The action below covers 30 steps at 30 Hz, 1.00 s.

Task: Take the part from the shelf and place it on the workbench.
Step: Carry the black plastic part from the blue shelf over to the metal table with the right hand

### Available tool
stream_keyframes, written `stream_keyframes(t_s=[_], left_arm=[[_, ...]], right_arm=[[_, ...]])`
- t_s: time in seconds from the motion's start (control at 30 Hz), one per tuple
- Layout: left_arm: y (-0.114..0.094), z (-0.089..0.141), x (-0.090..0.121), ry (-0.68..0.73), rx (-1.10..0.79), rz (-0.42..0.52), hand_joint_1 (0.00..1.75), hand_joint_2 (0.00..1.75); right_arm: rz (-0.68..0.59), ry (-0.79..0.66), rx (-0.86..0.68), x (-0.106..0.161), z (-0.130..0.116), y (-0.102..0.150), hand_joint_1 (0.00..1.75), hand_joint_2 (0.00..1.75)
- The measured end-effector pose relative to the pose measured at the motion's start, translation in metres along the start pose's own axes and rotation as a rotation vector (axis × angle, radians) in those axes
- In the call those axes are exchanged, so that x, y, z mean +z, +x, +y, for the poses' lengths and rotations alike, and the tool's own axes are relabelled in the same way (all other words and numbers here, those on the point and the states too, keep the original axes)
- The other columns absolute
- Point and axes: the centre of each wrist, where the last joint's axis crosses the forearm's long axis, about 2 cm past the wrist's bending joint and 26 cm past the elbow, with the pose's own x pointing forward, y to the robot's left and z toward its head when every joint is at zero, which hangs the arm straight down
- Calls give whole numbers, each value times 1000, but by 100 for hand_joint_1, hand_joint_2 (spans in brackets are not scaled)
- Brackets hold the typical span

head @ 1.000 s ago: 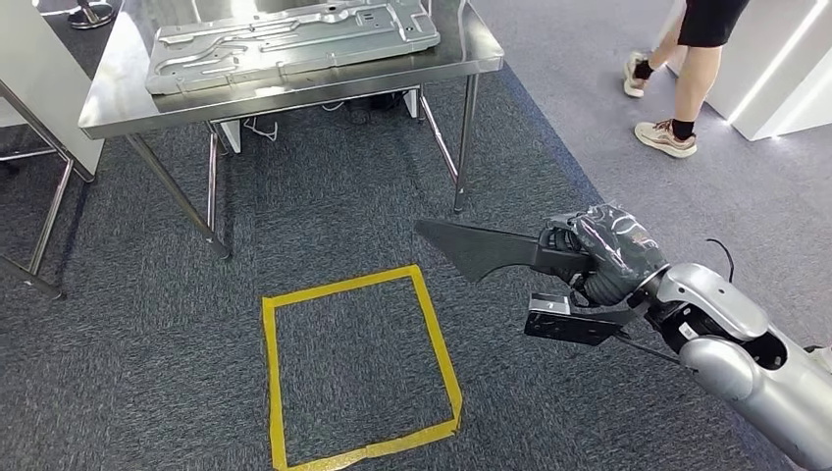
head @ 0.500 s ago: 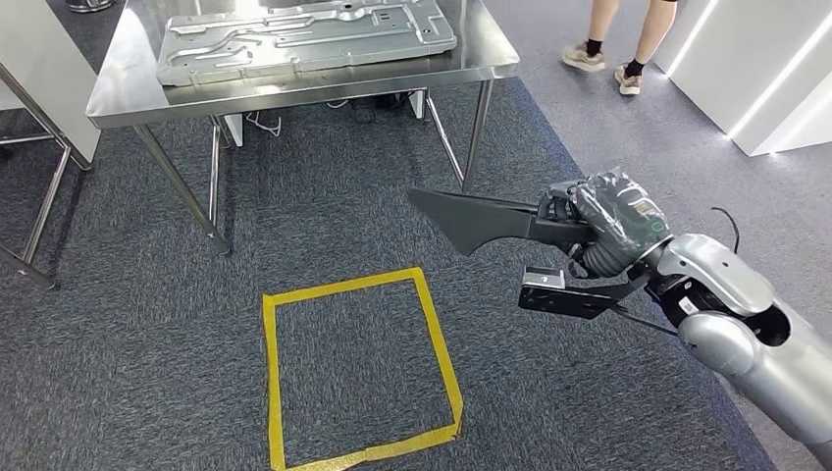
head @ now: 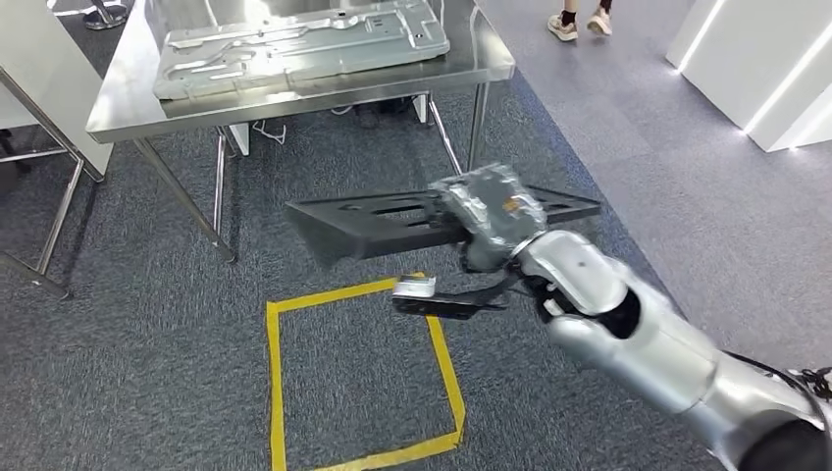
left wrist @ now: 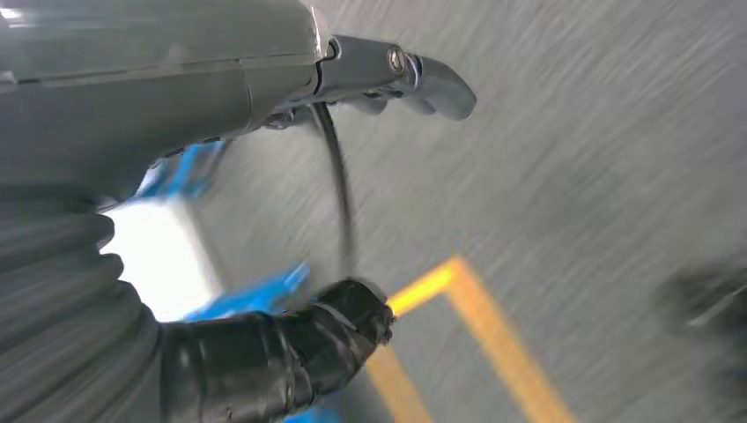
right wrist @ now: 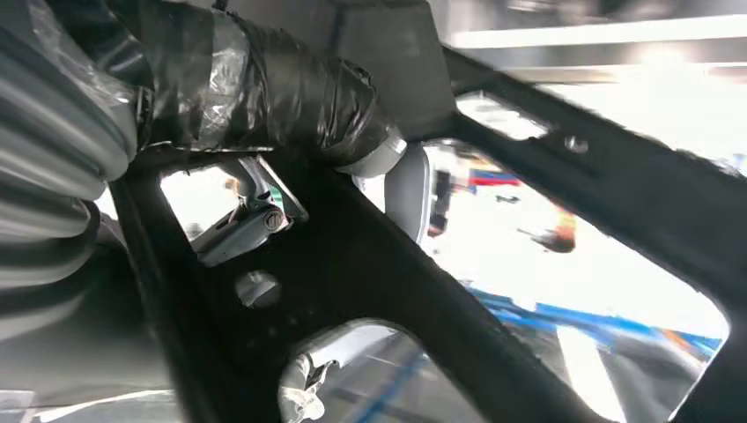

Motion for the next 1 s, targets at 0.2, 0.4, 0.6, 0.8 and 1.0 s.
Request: stream_keyframes(t_s=[0.2,0.4,0.6,0.8,1.0], left_arm=[[23,15,-43,-61,-72,-78,0,175],[14,20,-55,-129,-158,28,0,175],[15,16,-62,-159,-174,52,0,175],[11,10,-66,-176,-197,92,0,175],[0,-4,-41,4,4,121,0,175]], right_arm=[[-120,8,-76,-40,13,60,175,175],[-172,2,-74,-58,9,81,175,175],[-185,-1,-52,-67,5,86,175,175],[-158,-5,20,-71,8,82,175,175],[-85,6,47,-60,6,36,175,175]])
